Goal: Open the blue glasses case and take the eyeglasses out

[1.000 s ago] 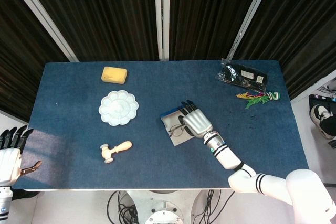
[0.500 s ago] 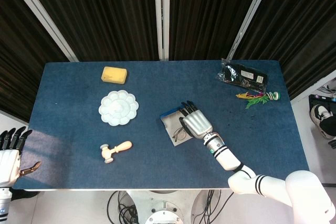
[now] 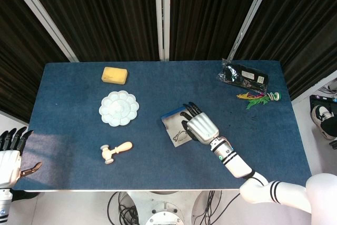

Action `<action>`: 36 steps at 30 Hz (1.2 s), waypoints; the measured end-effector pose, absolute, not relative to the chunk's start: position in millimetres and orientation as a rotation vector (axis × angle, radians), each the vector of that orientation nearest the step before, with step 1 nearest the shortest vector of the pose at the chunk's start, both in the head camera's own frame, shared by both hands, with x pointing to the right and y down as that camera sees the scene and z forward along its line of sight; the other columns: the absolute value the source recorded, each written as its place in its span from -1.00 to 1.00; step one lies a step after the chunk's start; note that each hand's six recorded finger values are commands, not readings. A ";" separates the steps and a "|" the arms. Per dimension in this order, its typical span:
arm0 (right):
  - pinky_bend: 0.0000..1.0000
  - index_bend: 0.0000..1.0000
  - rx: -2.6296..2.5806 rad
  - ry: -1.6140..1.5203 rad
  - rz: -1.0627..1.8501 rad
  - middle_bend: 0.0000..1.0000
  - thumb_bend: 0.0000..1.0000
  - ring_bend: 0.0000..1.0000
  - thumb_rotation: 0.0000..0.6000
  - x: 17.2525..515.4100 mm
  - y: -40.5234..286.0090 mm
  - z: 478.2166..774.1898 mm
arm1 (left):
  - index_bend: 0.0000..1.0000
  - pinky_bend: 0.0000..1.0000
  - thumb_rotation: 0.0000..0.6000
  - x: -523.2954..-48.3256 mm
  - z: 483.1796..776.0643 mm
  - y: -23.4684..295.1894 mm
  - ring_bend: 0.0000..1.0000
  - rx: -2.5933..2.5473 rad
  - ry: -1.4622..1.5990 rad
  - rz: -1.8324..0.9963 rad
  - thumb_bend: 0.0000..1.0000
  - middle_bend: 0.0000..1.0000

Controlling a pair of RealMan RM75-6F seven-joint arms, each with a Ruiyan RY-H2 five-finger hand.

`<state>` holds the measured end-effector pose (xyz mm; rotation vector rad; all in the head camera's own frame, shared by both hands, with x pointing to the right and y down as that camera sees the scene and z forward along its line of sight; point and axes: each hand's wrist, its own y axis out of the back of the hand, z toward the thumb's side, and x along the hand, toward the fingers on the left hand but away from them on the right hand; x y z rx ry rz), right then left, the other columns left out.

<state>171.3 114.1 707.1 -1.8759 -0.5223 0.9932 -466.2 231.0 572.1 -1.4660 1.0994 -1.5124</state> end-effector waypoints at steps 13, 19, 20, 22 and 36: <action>-1.00 0.26 -2.009 -0.262 0.843 -0.54 -0.21 -1.00 1.00 101.9 162.1 705.2 | -0.71 -1.00 1.00 -463.4 568.4 231.9 -1.00 -1.459 1.098 -1.507 -0.93 -0.87; -1.00 -0.63 -1.983 -0.199 0.828 -0.69 -0.40 -1.00 1.00 75.1 170.0 715.3 | -0.71 -1.00 1.00 -464.6 568.8 232.2 -1.00 -1.459 1.099 -1.509 -0.93 -0.87; -1.00 -0.80 -1.975 -0.196 0.827 -0.71 -0.44 -1.00 1.00 73.5 169.9 715.5 | -0.71 -1.00 1.00 -464.7 569.0 232.1 -1.00 -1.460 1.099 -1.509 -0.93 -0.87; -1.00 -0.95 -1.963 -0.193 0.827 -0.73 -0.49 -1.00 1.00 72.8 169.6 714.8 | -0.71 -1.00 1.00 -464.8 569.3 231.7 -1.00 -1.461 1.098 -1.508 -0.93 -0.87; -1.00 -1.00 -1.771 -0.554 0.973 -0.77 -0.43 -1.00 1.00 193.8 124.2 649.3 | -0.71 -1.00 1.00 -463.9 572.4 224.5 -1.00 -1.473 1.093 -1.487 -0.93 -0.87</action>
